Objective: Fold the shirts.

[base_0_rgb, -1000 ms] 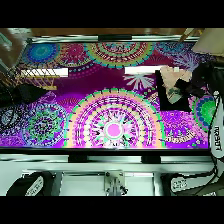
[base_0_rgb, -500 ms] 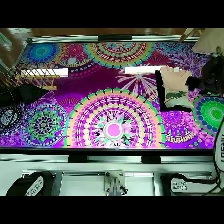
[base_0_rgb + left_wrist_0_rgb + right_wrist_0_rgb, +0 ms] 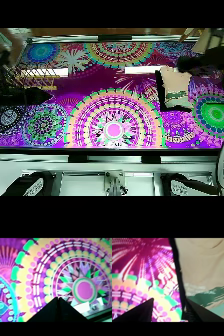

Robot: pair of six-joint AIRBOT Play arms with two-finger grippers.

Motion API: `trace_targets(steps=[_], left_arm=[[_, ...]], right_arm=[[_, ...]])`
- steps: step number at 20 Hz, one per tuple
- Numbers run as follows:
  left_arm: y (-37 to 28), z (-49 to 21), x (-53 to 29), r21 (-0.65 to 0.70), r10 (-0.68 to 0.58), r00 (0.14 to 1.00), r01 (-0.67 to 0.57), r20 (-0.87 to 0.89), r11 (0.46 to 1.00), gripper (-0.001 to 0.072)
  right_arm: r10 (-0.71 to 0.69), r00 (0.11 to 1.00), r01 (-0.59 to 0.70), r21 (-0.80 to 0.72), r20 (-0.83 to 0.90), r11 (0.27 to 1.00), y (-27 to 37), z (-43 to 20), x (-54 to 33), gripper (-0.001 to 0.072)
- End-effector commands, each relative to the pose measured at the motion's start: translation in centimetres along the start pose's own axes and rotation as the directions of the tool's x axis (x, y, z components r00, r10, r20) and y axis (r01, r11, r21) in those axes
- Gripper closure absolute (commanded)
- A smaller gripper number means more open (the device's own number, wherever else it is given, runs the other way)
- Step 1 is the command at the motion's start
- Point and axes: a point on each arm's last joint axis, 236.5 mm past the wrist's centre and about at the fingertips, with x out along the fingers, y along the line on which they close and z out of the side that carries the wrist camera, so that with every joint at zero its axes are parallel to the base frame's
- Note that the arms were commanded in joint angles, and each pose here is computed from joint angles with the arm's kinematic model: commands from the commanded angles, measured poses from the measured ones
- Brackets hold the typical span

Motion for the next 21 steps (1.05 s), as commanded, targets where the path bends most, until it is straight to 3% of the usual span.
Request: trace_targets(steps=[1,3,5,6,21], left_arm=[[3.4,-1.3,3.9,0.186,0.314,0.932,-0.281,-0.182,0.941,0.0675],[3.5,-3.3,6.9,0.270,0.393,0.857,-0.312,-0.334,0.911,0.0640],[3.4,-5.6,9.1,0.299,0.405,0.792,-0.292,-0.457,0.908,0.0393],[3.5,-6.4,9.7,0.306,0.409,0.770,-0.287,-0.489,0.907,0.0364],[3.4,-5.1,11.1,0.307,0.400,0.806,-0.285,-0.437,0.908,0.0367]], right_arm=[[0.078,0.948,-0.113,-0.098,-0.309,0.989,7.0,-7.7,3.3,0.0129],[0.118,0.892,-0.146,-0.031,-0.437,0.989,9.1,-11.0,4.9,0.0129],[0.138,0.869,-0.169,-0.022,-0.476,0.985,10.5,-12.2,5.5,0.0129],[0.137,0.869,-0.173,-0.031,-0.476,0.985,10.9,-12.3,5.6,0.0129],[0.143,0.870,-0.178,-0.030,-0.471,0.984,11.1,-12.2,5.6,0.0129]])
